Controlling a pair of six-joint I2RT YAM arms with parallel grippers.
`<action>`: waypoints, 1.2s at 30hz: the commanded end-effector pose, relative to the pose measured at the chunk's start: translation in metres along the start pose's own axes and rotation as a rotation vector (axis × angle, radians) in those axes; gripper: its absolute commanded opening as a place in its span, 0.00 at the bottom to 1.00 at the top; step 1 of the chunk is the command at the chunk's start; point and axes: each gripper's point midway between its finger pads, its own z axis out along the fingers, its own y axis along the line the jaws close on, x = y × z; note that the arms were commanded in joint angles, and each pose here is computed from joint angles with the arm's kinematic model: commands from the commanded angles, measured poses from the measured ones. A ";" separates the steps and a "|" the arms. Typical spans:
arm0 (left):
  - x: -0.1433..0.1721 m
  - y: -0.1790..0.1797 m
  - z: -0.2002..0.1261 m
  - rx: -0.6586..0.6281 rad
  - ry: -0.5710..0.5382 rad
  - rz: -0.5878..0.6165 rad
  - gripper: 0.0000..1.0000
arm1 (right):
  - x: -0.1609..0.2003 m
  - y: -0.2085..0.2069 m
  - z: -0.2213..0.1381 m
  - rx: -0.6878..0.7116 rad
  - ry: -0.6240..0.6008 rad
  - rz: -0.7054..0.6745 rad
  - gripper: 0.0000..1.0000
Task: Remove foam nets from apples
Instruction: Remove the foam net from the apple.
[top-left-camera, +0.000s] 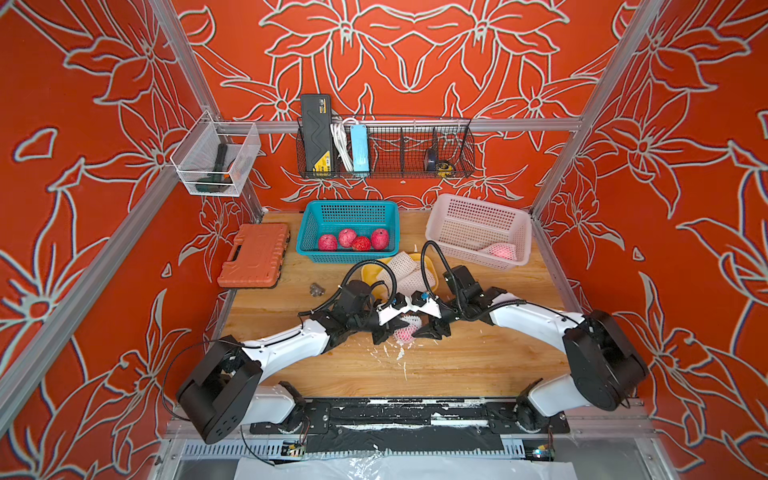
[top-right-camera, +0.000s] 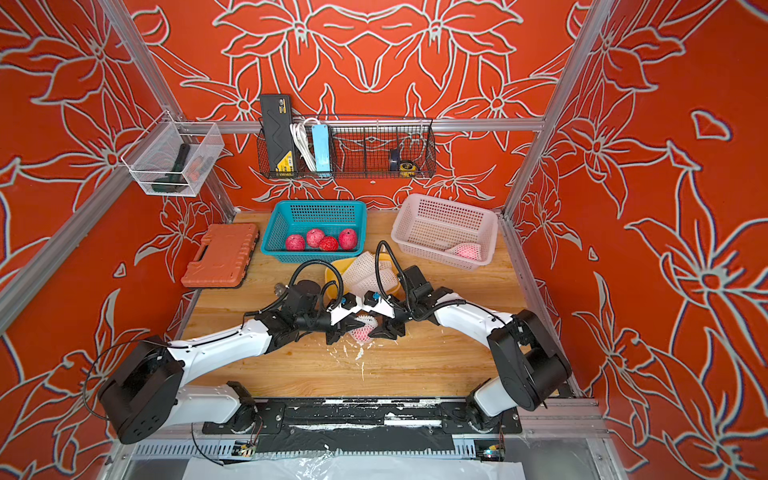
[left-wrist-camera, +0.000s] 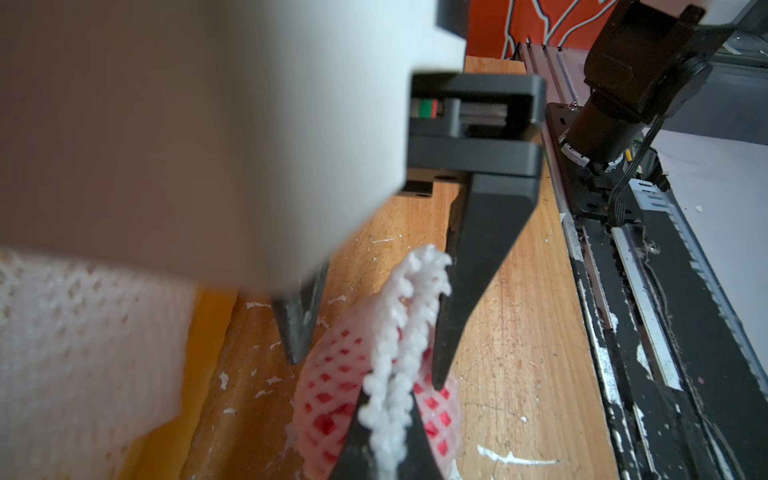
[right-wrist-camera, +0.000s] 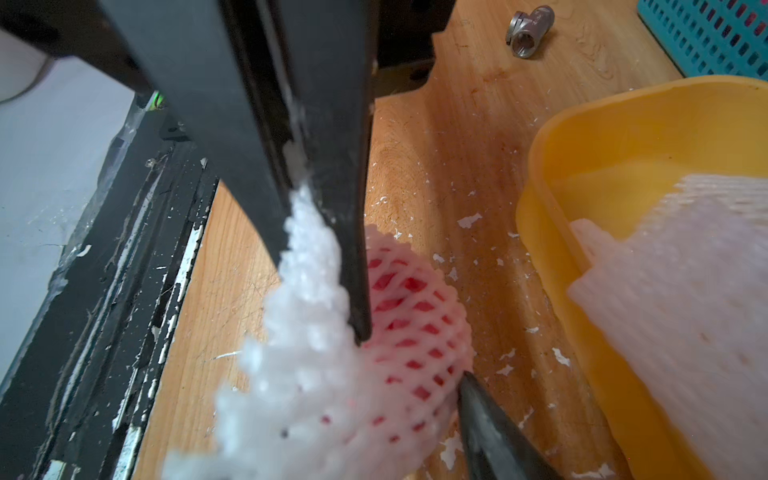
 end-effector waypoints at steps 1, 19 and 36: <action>-0.025 0.004 0.002 -0.008 -0.079 0.025 0.08 | 0.003 0.006 0.003 -0.007 0.003 -0.021 0.11; 0.015 -0.002 -0.005 0.000 0.113 0.033 0.63 | 0.020 -0.008 0.003 0.018 0.028 0.044 0.11; 0.003 0.001 0.019 0.063 0.099 0.036 0.68 | 0.012 -0.005 -0.003 0.000 -0.014 0.057 0.12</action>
